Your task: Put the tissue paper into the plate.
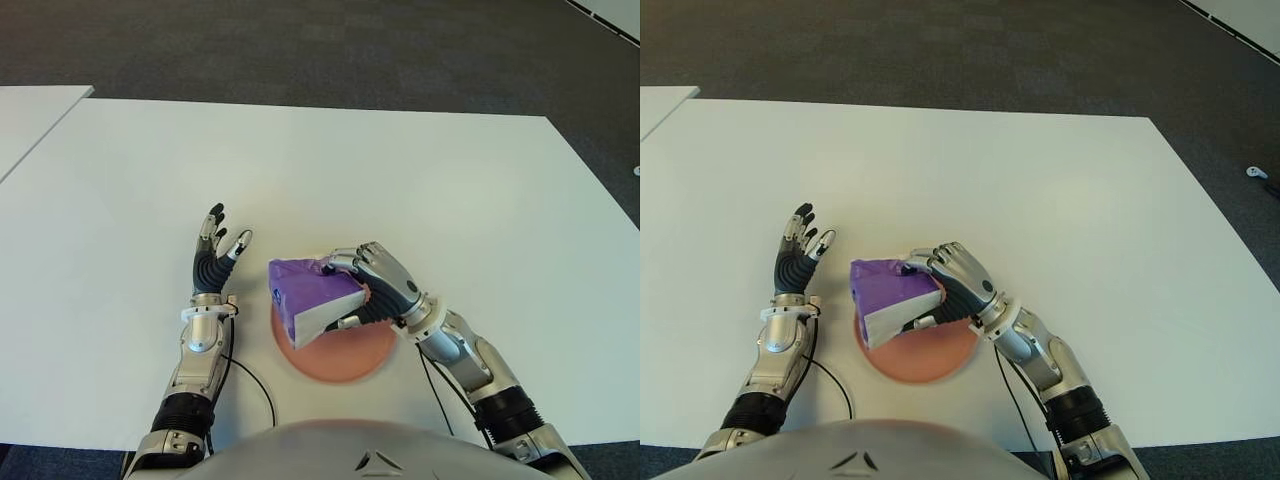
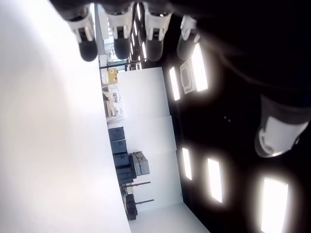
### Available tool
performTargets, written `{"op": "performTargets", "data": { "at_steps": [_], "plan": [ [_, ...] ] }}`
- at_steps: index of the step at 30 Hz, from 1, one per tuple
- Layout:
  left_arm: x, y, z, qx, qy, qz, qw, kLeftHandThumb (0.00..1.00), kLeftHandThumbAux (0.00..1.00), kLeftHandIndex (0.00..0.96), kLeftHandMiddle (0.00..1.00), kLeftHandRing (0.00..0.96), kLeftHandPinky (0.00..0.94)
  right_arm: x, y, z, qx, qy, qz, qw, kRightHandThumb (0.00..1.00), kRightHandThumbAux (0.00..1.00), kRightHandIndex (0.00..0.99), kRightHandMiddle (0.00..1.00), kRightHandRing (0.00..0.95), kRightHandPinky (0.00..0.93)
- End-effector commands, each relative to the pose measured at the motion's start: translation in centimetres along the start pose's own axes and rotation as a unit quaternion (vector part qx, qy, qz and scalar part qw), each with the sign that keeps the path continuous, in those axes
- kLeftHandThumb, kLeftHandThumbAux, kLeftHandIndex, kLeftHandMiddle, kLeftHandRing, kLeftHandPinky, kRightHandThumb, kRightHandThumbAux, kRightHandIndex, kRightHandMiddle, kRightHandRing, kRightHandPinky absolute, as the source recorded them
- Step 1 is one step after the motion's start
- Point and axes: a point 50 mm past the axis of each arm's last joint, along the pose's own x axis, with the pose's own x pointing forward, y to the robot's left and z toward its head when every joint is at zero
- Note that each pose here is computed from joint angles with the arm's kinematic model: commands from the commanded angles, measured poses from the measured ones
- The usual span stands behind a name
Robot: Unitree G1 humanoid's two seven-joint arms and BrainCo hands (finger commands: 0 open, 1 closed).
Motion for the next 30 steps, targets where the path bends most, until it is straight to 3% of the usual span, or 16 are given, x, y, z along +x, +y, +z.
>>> {"op": "performTargets", "data": {
  "at_steps": [1, 9, 13, 15, 20, 23, 30],
  "plan": [
    [-2.45, 0.28, -2.44, 0.018, 0.064, -0.015, 0.998, 0.000, 0.475, 0.000, 0.000, 0.000, 0.000, 0.07, 0.65, -0.24, 0.005, 0.018, 0.011, 1.000, 0.716, 0.716, 0.440, 0.839, 0.834, 0.830],
    [-2.48, 0.31, -2.47, 0.020, 0.066, -0.017, 0.998, 0.000, 0.480, 0.000, 0.000, 0.000, 0.000, -0.06, 0.96, -0.13, 0.026, 0.021, 0.014, 0.999, 0.709, 0.716, 0.439, 0.805, 0.802, 0.755],
    [-2.53, 0.36, -2.48, 0.019, 0.067, -0.016, 0.997, 0.000, 0.480, 0.000, 0.000, 0.000, 0.000, -0.26, 0.99, -0.10, 0.018, 0.019, 0.046, 0.999, 0.687, 0.716, 0.428, 0.637, 0.628, 0.580],
    [-2.52, 0.38, -2.50, 0.018, 0.067, -0.016, 0.997, 0.000, 0.478, 0.000, 0.000, 0.000, 0.000, -0.39, 0.99, -0.14, 0.006, 0.021, 0.068, 0.997, 0.433, 0.596, 0.330, 0.426, 0.396, 0.375],
    [-2.53, 0.39, -2.49, 0.015, 0.071, -0.011, 0.997, 0.000, 0.477, 0.000, 0.000, 0.000, 0.000, -0.64, 1.00, -0.17, -0.029, 0.020, 0.118, 0.992, 0.213, 0.499, 0.161, 0.187, 0.152, 0.129],
    [-2.53, 0.40, -2.48, 0.015, 0.072, -0.010, 0.997, 0.000, 0.474, 0.000, 0.000, 0.000, 0.000, -0.75, 0.99, -0.17, -0.046, 0.023, 0.138, 0.989, 0.145, 0.470, 0.079, 0.095, 0.064, 0.043],
    [-2.46, 0.46, -2.48, 0.018, 0.074, -0.010, 0.997, 0.000, 0.475, 0.000, 0.000, 0.000, 0.000, -0.85, 0.99, -0.17, -0.057, 0.031, 0.154, 0.986, 0.095, 0.438, 0.006, 0.009, 0.004, 0.002]
  ]
}}
